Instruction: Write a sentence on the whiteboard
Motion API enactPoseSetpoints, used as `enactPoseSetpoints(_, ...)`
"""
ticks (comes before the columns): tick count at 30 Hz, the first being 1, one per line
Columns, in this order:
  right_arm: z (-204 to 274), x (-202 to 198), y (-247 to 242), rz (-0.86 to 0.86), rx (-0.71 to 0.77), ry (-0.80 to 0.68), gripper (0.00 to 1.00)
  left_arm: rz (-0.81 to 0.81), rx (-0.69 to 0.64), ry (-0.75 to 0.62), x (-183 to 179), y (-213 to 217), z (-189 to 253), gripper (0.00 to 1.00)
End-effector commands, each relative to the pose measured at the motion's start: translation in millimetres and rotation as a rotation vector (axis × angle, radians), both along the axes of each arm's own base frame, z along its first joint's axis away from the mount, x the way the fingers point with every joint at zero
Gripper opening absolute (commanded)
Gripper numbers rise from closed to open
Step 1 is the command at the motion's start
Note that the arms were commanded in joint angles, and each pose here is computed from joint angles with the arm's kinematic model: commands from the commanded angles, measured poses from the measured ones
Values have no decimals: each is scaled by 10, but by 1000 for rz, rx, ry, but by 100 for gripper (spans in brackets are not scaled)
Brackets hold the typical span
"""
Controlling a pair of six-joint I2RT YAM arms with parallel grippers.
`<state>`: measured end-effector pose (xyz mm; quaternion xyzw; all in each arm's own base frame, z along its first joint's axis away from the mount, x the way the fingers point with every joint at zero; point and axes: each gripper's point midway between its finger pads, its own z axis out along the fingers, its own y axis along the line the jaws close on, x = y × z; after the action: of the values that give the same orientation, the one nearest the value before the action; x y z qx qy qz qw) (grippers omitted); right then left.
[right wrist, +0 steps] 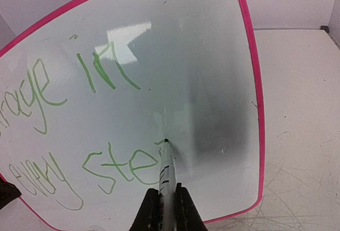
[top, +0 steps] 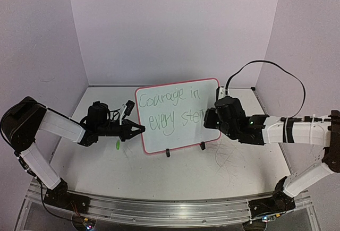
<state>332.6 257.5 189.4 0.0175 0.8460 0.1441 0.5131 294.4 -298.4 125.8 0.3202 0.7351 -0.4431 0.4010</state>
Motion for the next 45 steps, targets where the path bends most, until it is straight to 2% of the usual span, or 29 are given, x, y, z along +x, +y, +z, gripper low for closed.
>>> enactPoseSetpoints(1,71,15,-143,-56,16,-27,0,94,27,-119,248,77,164,0)
enactPoseSetpoints(11,-162,-80,-157,-37,21,38,0,93,28,-116,250,74,157,0)
enactPoseSetpoints(25,-218,-98,199,62,44,64,0,97,27,-120,247,82,174,0)
enactPoseSetpoints(33,169,-216,-163,-8,81,-32,0,108,37,-114,252,98,128,0)
enactPoseSetpoints(37,39,-268,-295,-30,50,-2,0,109,41,-111,263,96,107,0)
enactPoseSetpoints(45,-177,-246,-283,-35,81,51,0,105,34,-115,257,90,138,0)
